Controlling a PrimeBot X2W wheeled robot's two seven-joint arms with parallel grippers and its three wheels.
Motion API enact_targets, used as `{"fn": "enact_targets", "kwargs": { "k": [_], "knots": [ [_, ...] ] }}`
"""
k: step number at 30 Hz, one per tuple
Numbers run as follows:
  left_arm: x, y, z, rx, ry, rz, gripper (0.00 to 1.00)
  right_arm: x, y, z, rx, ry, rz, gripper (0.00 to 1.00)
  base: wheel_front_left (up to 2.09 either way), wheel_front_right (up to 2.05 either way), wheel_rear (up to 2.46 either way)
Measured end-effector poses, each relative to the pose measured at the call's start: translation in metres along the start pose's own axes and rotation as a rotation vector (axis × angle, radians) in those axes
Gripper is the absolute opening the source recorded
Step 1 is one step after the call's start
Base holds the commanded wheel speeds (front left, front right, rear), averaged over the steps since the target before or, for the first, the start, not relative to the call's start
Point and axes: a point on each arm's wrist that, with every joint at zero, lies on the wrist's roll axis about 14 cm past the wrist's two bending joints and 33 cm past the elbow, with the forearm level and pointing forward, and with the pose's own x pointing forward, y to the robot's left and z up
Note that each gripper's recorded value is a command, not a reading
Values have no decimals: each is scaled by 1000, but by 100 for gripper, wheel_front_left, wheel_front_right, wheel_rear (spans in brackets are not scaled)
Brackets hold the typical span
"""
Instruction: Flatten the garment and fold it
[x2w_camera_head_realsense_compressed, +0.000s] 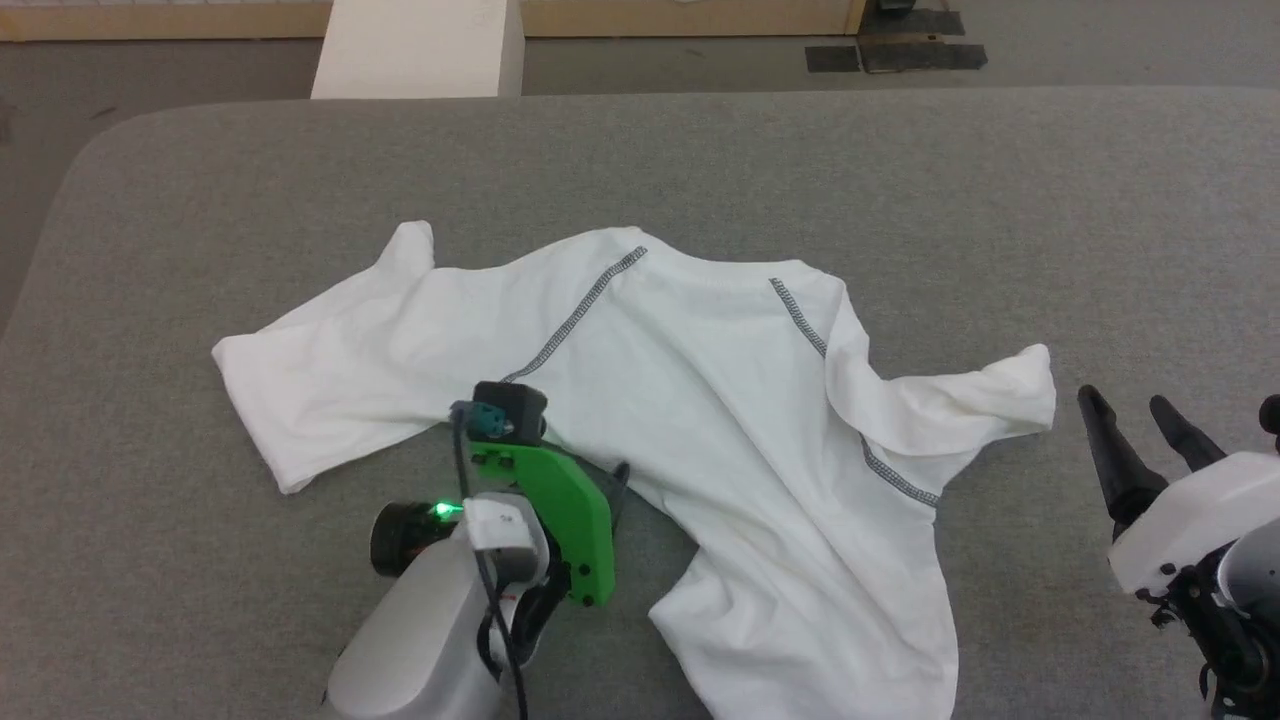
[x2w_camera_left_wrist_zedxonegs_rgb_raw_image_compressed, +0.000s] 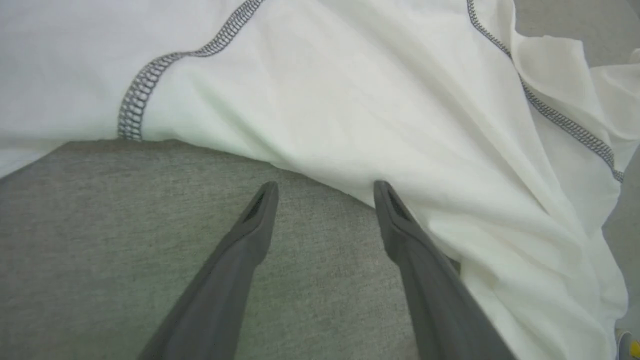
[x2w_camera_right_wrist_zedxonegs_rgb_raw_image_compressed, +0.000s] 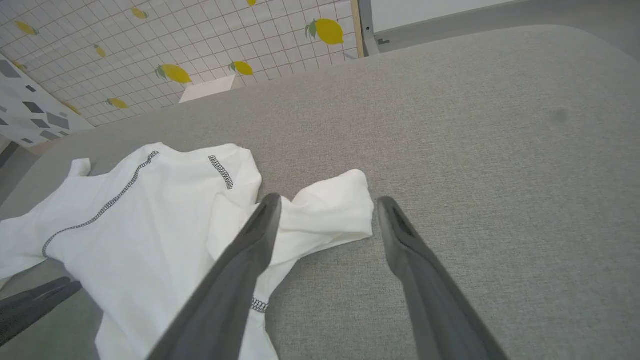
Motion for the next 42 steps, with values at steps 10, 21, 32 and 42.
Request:
{"fn": "enact_targets", "kwargs": {
  "k": [10, 21, 32, 42],
  "knots": [
    [30, -13, -22, 83, 172, -41, 100, -9, -29, -4, 11, -10, -92, 100, 0, 0, 0],
    [23, -8, -21, -14, 140, -80, 0, -3, -27, -8, 14, -2, -85, 100, 0, 0, 0],
    [-59, 57, -61, -178, 167, 95, 0, 19, 19, -16, -17, 35, 42, 100, 0, 0, 0],
    [-89, 37, -116, -333, 314, 81, 0, 31, 51, -21, -43, 61, 128, 100, 0, 0, 0]
  ]
}}
